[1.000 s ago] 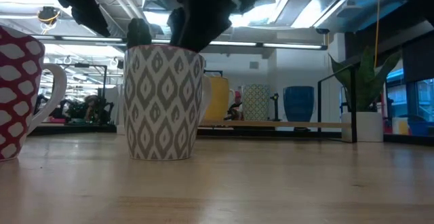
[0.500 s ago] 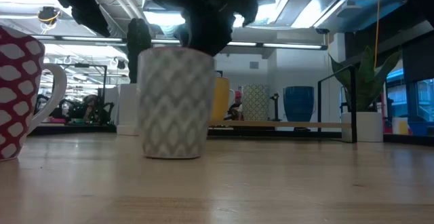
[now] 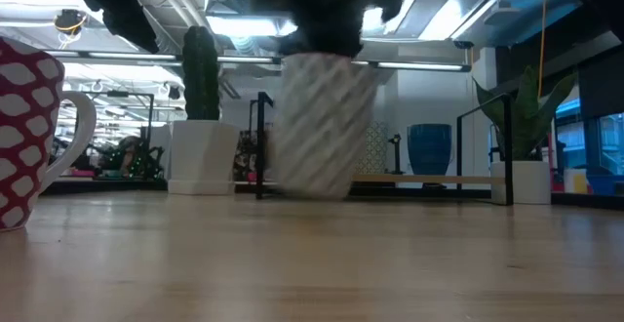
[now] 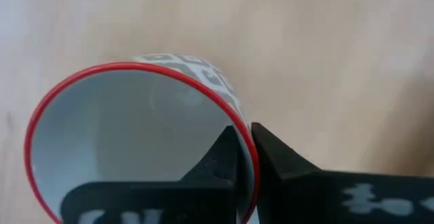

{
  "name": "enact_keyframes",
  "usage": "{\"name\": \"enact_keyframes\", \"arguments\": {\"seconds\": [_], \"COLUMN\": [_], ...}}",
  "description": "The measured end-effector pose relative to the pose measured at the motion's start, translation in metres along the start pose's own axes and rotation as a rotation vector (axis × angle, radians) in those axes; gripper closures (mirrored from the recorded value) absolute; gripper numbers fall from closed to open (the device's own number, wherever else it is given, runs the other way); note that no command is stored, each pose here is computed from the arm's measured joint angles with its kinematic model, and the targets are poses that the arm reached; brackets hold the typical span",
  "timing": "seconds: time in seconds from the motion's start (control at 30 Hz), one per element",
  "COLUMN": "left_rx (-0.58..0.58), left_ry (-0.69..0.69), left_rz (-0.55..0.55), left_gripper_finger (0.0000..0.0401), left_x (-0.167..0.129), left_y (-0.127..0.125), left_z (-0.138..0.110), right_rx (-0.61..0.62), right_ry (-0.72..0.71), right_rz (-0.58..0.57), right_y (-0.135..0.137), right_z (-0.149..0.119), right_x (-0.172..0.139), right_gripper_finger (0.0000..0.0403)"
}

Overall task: Place coffee mugs
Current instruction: Put the white red patterned mug on the shelf

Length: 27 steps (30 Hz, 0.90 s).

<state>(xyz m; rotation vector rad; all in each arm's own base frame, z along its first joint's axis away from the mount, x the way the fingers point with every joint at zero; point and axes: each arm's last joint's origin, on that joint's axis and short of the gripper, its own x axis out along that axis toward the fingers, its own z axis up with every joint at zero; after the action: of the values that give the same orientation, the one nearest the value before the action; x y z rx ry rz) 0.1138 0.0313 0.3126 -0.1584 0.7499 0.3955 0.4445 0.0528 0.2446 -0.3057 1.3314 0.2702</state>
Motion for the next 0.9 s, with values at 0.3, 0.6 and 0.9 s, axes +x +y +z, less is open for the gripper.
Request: {"name": "enact_keyframes", "arguments": {"seconds": [0.3, 0.6, 0.9], "left_rx": [0.000, -0.002, -0.002], "left_ry": [0.000, 0.001, -0.003], "left_rz": [0.000, 0.014, 0.046], "left_gripper_finger": [0.0179, 0.0179, 0.0179], "left_x": [0.000, 0.000, 0.000], "left_y": [0.000, 0.000, 0.001], "left_z": [0.000, 0.000, 0.000], "right_rx": [0.210, 0.415, 0.481], "right_ry": [0.189, 0.208, 0.295], "right_rz": [-0.123, -0.162, -0.082], "right_y": [-0.097, -0.165, -0.191], "right_z": [-0.055, -0.107, -0.144], "right_x": [-0.064, -0.077, -0.054], "right_gripper_finger": [0.0400, 0.0401, 0.0402]}}
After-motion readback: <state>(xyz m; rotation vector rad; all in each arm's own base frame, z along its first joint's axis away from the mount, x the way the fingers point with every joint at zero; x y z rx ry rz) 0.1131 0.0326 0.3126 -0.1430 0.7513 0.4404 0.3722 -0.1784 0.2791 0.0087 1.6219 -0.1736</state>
